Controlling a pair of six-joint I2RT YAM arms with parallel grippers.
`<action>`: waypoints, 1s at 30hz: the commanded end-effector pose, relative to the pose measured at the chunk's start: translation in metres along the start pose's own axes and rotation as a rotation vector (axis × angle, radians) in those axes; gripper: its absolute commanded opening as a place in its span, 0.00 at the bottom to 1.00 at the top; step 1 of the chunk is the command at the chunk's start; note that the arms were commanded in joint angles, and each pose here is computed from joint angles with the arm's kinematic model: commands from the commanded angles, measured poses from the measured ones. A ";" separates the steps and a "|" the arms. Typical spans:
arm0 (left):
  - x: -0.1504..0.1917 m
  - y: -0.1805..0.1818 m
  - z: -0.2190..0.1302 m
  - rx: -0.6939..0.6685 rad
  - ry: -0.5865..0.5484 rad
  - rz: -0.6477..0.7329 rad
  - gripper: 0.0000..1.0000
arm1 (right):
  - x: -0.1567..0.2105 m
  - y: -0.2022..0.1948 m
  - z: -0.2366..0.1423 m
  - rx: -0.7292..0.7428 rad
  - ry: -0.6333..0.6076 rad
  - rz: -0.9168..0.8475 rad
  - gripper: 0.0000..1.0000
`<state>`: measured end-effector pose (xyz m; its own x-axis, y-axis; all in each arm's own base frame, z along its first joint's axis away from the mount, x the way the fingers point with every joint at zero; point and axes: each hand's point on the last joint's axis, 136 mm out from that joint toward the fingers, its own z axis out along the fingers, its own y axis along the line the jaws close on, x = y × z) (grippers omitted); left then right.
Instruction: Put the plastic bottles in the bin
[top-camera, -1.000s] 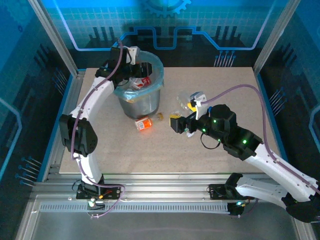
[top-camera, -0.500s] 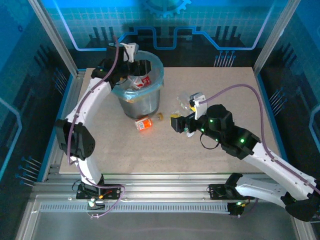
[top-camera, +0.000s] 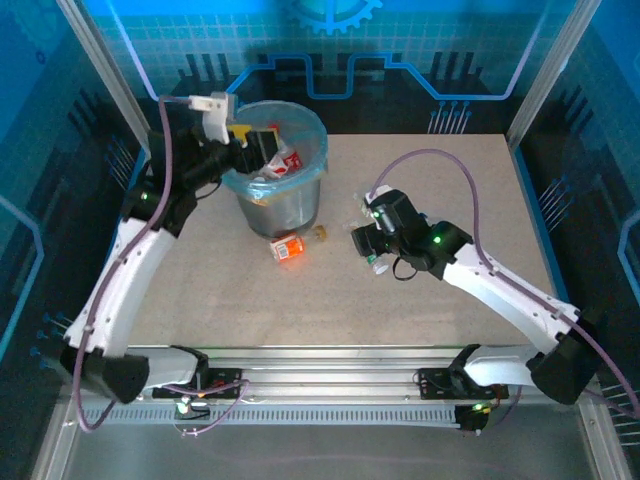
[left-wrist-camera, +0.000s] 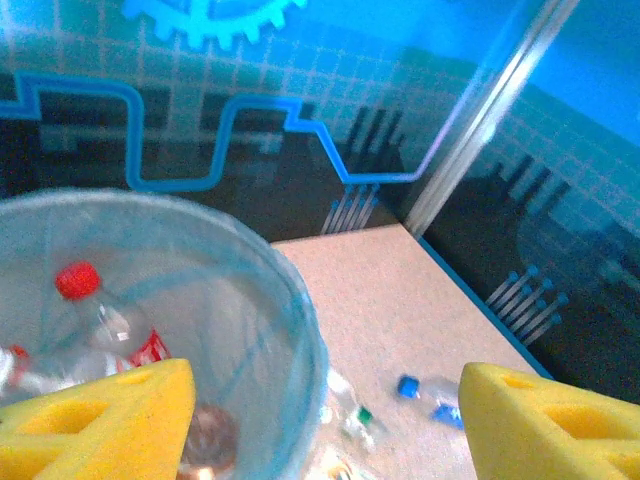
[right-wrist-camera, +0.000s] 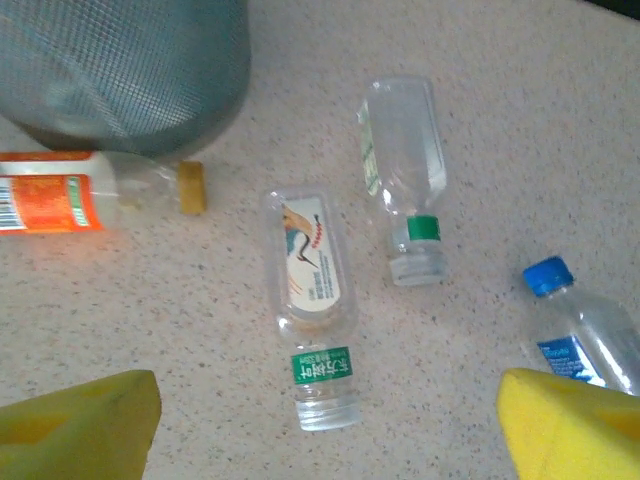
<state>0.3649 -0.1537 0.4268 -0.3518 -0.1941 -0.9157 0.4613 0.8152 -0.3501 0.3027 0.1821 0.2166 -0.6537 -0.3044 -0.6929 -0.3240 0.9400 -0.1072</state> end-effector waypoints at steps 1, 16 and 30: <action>0.040 -0.007 -0.007 0.010 0.070 0.027 0.71 | 0.015 -0.006 0.020 -0.003 0.068 0.021 0.84; 0.184 -0.019 -0.018 0.076 0.340 -0.031 0.71 | 0.056 0.001 0.121 -0.011 0.259 0.055 0.85; 0.211 -0.002 -0.028 0.012 0.359 -0.065 0.71 | 0.092 0.023 0.179 -0.072 0.406 0.015 0.81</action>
<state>0.2681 -0.1839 0.2401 -0.6530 -0.0233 -0.7570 0.4502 0.7918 -0.4128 0.3463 0.1952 0.0229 -0.8751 -0.3426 -0.3418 -0.3404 0.9378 -0.0685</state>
